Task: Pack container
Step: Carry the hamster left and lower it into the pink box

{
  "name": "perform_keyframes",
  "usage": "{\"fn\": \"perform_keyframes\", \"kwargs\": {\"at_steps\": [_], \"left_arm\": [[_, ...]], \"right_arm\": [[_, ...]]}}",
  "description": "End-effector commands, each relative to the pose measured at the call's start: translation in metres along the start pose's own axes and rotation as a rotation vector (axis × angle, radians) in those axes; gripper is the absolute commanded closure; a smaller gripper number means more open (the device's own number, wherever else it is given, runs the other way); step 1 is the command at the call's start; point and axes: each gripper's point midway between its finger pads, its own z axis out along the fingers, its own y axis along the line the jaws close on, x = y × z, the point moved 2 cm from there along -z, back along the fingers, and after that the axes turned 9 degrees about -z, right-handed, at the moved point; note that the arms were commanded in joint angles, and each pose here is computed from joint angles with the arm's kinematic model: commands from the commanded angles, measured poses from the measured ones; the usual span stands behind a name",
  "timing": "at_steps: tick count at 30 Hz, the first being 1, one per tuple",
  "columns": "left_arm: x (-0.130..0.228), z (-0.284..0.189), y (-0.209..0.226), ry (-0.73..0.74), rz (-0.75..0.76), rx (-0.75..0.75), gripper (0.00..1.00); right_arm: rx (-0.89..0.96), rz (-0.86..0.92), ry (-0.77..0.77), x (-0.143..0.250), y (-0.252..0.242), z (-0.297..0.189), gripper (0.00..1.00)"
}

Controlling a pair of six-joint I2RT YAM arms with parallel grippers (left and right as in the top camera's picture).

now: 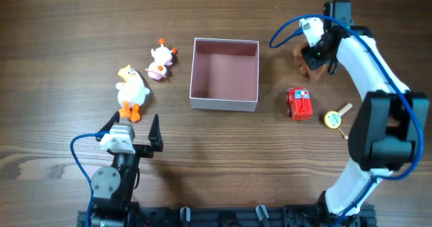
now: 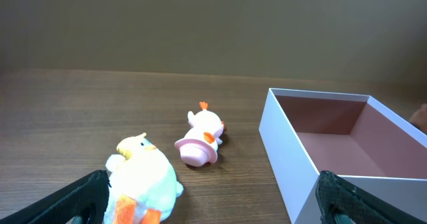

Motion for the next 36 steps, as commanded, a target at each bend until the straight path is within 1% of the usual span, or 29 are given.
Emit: {"fn": "perform_keyframes", "kwargs": {"at_steps": [1,3,4,6,9,14,16,18,20,27,32,36], "left_arm": [[0.001,0.0,-0.001,-0.002,0.015,0.012,0.0],[0.001,0.0,-0.001,-0.002,0.015,0.012,0.0],[0.001,0.0,-0.001,-0.002,0.015,0.012,0.0],[0.001,0.0,-0.001,-0.002,0.015,0.012,0.0],[0.001,0.0,-0.001,-0.002,0.015,0.012,0.0],[0.001,0.0,-0.001,-0.002,0.015,0.012,0.0],[0.001,0.0,-0.001,-0.002,0.015,0.012,0.0],[0.001,0.0,-0.001,-0.002,0.015,0.012,0.0],[0.001,0.0,-0.001,-0.002,0.015,0.012,0.0],[0.001,0.0,-0.001,-0.002,0.015,0.012,0.0],[0.001,0.0,-0.001,-0.002,0.015,0.012,0.0],[0.001,0.0,-0.001,-0.002,0.015,0.012,0.0]], "right_arm": [[0.157,0.018,-0.163,-0.034,-0.027,-0.08,0.96],[0.178,-0.008,-0.231,-0.047,-0.02,-0.109,0.96],[0.182,-0.049,-0.271,-0.055,-0.013,-0.125,0.96],[0.175,-0.161,-0.34,-0.07,0.007,-0.149,0.96],[0.154,-0.377,-0.448,-0.097,0.052,-0.181,0.96],[0.121,-0.791,-0.521,-0.127,0.138,-0.194,0.96],[0.115,-0.922,-0.534,-0.133,0.163,-0.193,0.95],[0.108,-1.005,-0.528,-0.136,0.177,-0.186,0.96],[0.093,-1.042,-0.507,-0.137,0.181,-0.172,0.96],[0.051,-1.056,-0.443,-0.146,0.19,-0.117,0.96],[0.114,-1.003,-0.327,-0.147,0.179,-0.079,0.96],[0.092,-0.981,-0.282,-0.143,0.182,-0.058,0.96]]}}
